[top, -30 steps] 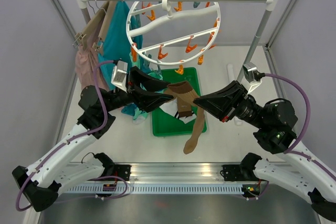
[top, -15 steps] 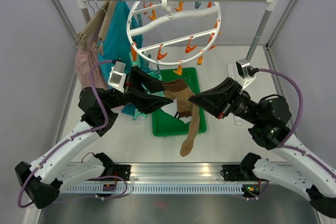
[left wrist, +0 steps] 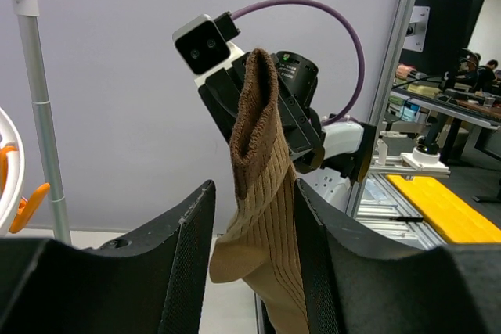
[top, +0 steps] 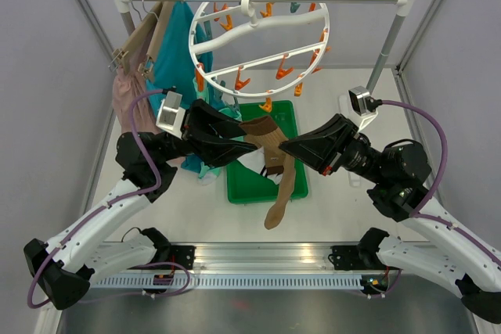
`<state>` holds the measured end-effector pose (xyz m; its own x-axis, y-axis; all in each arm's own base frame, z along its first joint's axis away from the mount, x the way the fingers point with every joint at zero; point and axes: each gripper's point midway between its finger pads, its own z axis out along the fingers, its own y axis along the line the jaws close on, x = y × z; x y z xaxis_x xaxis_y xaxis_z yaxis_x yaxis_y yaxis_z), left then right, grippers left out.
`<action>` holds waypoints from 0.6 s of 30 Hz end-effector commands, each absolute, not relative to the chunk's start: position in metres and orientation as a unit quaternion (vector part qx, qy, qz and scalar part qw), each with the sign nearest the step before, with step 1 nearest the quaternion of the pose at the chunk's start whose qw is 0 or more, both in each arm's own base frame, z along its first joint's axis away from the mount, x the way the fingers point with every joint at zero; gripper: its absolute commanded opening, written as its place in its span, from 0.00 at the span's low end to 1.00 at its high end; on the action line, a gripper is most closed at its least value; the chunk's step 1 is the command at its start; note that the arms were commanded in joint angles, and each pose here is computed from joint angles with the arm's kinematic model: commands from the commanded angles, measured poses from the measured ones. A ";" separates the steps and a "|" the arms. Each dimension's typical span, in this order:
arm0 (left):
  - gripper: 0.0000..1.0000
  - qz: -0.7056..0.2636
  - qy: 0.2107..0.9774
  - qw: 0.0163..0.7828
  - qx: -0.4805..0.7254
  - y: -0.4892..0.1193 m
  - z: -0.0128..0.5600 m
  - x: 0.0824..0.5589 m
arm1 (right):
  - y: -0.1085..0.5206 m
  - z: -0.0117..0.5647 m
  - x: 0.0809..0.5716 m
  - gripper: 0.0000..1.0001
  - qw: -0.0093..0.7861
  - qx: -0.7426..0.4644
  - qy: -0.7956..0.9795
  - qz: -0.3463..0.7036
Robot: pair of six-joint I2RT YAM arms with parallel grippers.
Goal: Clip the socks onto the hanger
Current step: Pick up the sock from the bin.
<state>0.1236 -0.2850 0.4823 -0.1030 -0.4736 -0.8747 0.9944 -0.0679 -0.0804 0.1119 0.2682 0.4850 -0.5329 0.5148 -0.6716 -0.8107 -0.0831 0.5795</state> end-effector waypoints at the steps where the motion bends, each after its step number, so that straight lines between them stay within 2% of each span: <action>1: 0.49 -0.651 0.345 0.580 0.347 -0.278 0.497 0.114 | 0.265 0.495 0.107 0.00 0.465 -0.151 0.475 0.731; 11: 0.42 -0.652 0.344 0.582 0.343 -0.279 0.498 0.116 | 0.271 0.487 0.111 0.00 0.457 -0.152 0.484 0.731; 14: 0.35 -0.653 0.343 0.581 0.343 -0.280 0.497 0.117 | 0.272 0.488 0.111 0.00 0.458 -0.151 0.483 0.731; 17: 0.26 -0.654 0.342 0.582 0.342 -0.280 0.497 0.117 | 0.272 0.487 0.113 0.00 0.459 -0.149 0.484 0.730; 18: 0.20 -0.654 0.342 0.581 0.344 -0.280 0.497 0.117 | 0.273 0.486 0.114 0.00 0.460 -0.148 0.485 0.729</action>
